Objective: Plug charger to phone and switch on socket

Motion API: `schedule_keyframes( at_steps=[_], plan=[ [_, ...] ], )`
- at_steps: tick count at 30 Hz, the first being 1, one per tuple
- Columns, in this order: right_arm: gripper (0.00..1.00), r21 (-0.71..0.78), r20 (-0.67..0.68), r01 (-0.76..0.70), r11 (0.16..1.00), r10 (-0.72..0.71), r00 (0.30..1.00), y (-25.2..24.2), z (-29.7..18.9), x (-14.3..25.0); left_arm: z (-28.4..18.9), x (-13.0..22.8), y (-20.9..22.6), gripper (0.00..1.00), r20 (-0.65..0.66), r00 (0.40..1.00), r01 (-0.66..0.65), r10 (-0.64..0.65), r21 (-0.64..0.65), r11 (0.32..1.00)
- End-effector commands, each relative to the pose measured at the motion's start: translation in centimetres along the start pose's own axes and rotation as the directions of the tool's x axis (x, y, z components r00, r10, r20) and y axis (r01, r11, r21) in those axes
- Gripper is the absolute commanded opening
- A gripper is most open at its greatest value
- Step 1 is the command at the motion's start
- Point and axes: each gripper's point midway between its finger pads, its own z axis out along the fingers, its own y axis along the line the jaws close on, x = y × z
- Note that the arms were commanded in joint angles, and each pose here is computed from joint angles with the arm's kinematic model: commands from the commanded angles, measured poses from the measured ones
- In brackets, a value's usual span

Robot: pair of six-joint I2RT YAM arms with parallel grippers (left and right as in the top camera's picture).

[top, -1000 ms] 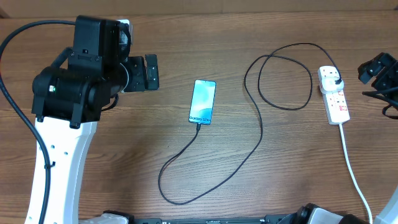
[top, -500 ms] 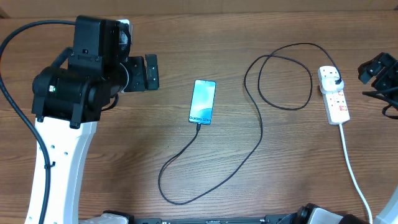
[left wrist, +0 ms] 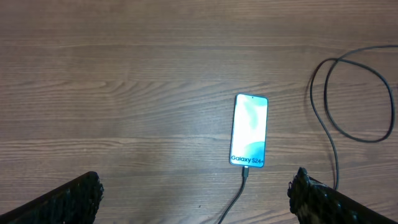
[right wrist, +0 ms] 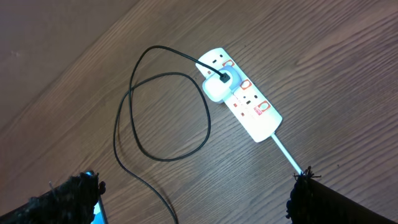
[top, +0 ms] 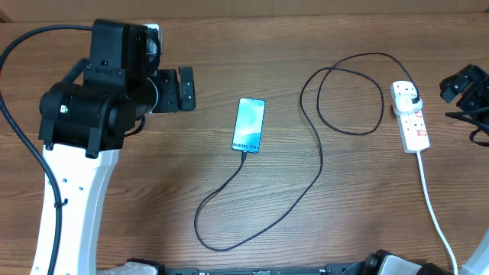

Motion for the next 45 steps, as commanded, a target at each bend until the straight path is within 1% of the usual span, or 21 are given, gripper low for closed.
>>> schedule_keyframes(
  at_steps=[1, 4, 8, 13, 19, 23, 26, 29, 33, 36, 41, 45],
  plan=[
    [1.00, -0.004, 0.028, 0.009, 1.000, -0.009, 1.000, 0.3, -0.7, -0.6, -2.3, -0.2, 0.0, 0.99, 0.061, 0.998, -0.030, 0.030, 0.003, 1.000],
    [1.00, -0.004, 0.028, 0.009, 1.000, -0.009, 1.000, 0.3, -0.7, -0.6, -3.0, 0.1, 0.6, 0.99, 0.078, 0.997, -0.029, 0.030, -0.018, 0.999],
    [1.00, -0.004, 0.028, 0.009, 1.000, -0.009, 1.000, 0.3, -0.7, -0.6, -2.7, 0.9, 1.5, 0.99, 0.094, 0.995, -0.027, 0.032, -0.056, 0.998],
    [1.00, -0.004, 0.028, 0.009, 1.000, -0.009, 1.000, 0.3, -0.7, -0.6, -1.7, 1.8, 1.7, 0.99, 0.164, 0.986, -0.022, 0.029, -0.041, 0.999],
    [1.00, -0.004, 0.029, 0.009, 1.000, -0.009, 1.000, 0.3, -0.7, -0.6, -0.7, 2.6, 1.9, 0.99, 0.300, 0.954, -0.022, 0.024, -0.012, 1.000],
    [1.00, -0.004, 0.028, 0.009, 1.000, -0.009, 1.000, 0.3, -0.7, -0.6, -0.6, 2.8, 2.0, 0.99, 0.421, 0.907, -0.024, 0.015, 0.015, 1.000],
    [1.00, -0.004, 0.028, 0.009, 1.000, -0.009, 1.000, 0.3, -0.7, -0.6, -0.8, 2.9, 2.4, 0.99, 0.509, 0.861, -0.018, -0.001, 0.031, 0.999],
    [1.00, -0.004, 0.029, 0.009, 1.000, -0.009, 1.000, 0.3, -0.7, -0.6, -1.3, 3.1, 2.9, 0.99, 0.604, 0.796, -0.010, -0.023, 0.052, 0.999],
    [1.00, -0.004, 0.028, 0.009, 1.000, -0.009, 1.000, 0.3, -0.7, -0.6, -2.2, 3.4, 3.4, 1.00, 0.725, 0.687, -0.011, -0.050, 0.079, 0.997],
    [1.00, -0.004, 0.028, 0.009, 1.000, -0.009, 1.000, 0.3, -0.7, -0.6, -2.8, 3.3, 3.5, 0.99, 0.808, 0.586, -0.039, -0.056, 0.097, 0.995],
    [1.00, -0.004, 0.028, 0.009, 1.000, -0.009, 1.000, 0.3, -0.7, -0.6, -3.0, 4.3, 3.9, 0.99, 0.890, 0.455, -0.077, -0.039, 0.083, 0.994],
    [1.00, -0.004, 0.028, 0.009, 1.000, -0.009, 1.000, 0.3, -0.7, -0.6, -3.3, 5.8, 4.2, 0.99, 0.924, 0.381, -0.090, -0.033, 0.073, 0.993]
  ],
)
